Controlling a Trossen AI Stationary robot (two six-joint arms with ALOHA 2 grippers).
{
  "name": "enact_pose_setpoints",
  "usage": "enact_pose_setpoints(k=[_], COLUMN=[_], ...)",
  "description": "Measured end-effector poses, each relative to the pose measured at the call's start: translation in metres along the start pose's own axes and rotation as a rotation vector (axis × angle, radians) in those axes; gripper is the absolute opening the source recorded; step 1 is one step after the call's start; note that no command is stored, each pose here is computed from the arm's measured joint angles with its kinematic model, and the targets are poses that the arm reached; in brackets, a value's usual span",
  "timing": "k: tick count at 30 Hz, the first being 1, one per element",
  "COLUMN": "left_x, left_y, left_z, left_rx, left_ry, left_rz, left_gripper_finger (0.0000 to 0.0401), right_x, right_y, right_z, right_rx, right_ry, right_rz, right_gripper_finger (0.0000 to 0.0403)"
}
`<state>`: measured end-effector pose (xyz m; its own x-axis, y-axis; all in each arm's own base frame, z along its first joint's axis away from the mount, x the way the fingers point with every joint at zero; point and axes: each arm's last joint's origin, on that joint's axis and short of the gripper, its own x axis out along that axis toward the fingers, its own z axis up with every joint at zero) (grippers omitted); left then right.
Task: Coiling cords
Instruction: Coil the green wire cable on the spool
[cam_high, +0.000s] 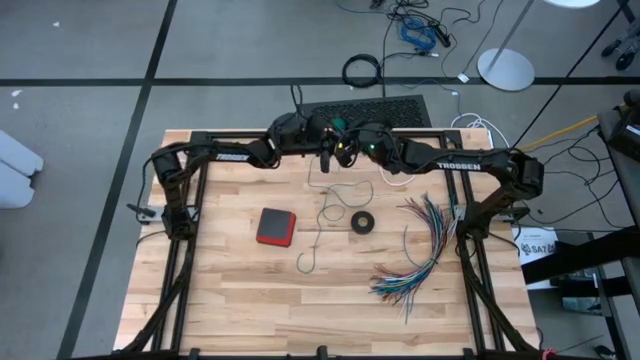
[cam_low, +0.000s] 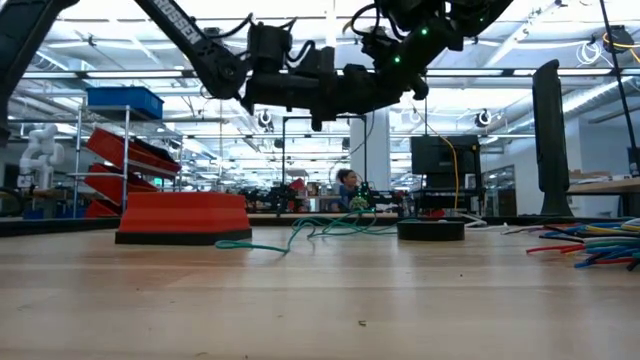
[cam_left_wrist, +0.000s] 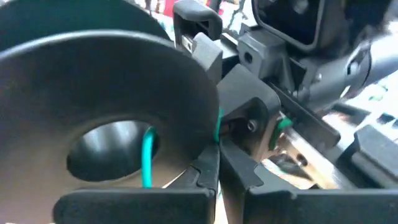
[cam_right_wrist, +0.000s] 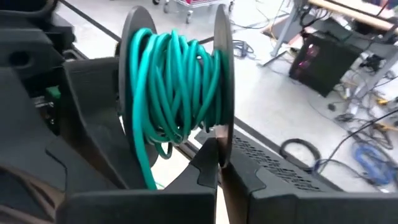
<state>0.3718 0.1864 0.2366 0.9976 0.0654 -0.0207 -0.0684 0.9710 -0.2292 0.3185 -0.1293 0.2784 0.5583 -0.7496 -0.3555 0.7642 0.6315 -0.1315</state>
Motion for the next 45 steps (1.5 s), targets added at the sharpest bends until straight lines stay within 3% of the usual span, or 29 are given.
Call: enact_pose_setpoints(k=[5, 12, 22, 29, 38, 45], left_x=[-0.004, -0.004, -0.010, -0.014, -0.007, -0.013], left_y=[-0.006, -0.007, 0.001, 0.006, -0.007, -0.010], left_z=[0.008, 0.009, 0.012, 0.019, 0.018, 0.029], left_rx=[0.086, 0.113, 0.096, 0.079, 0.126, 0.159], left_ry=[0.013, 0.010, 0.029, -0.026, -0.040, -0.074], left_rz=[0.043, 0.055, -0.083, -0.108, -0.095, -0.169], left_gripper_finger=[0.0012, 0.0013, 0.0013, 0.0013, 0.0013, 0.0013], right_x=[0.001, 0.001, -0.013, -0.017, -0.018, -0.032], right_y=[-0.001, -0.001, -0.009, -0.014, -0.017, -0.023], right_z=[0.003, 0.004, 0.013, 0.023, 0.031, 0.044], right_rx=[0.040, 0.036, -0.060, -0.010, 0.050, 0.076], right_ry=[-0.023, -0.026, -0.048, -0.108, -0.173, -0.254], right_rz=[0.029, 0.039, 0.063, 0.150, 0.238, 0.271], right_gripper_finger=[0.0000, 0.0000, 0.0000, 0.0000, 0.0000, 0.0000])
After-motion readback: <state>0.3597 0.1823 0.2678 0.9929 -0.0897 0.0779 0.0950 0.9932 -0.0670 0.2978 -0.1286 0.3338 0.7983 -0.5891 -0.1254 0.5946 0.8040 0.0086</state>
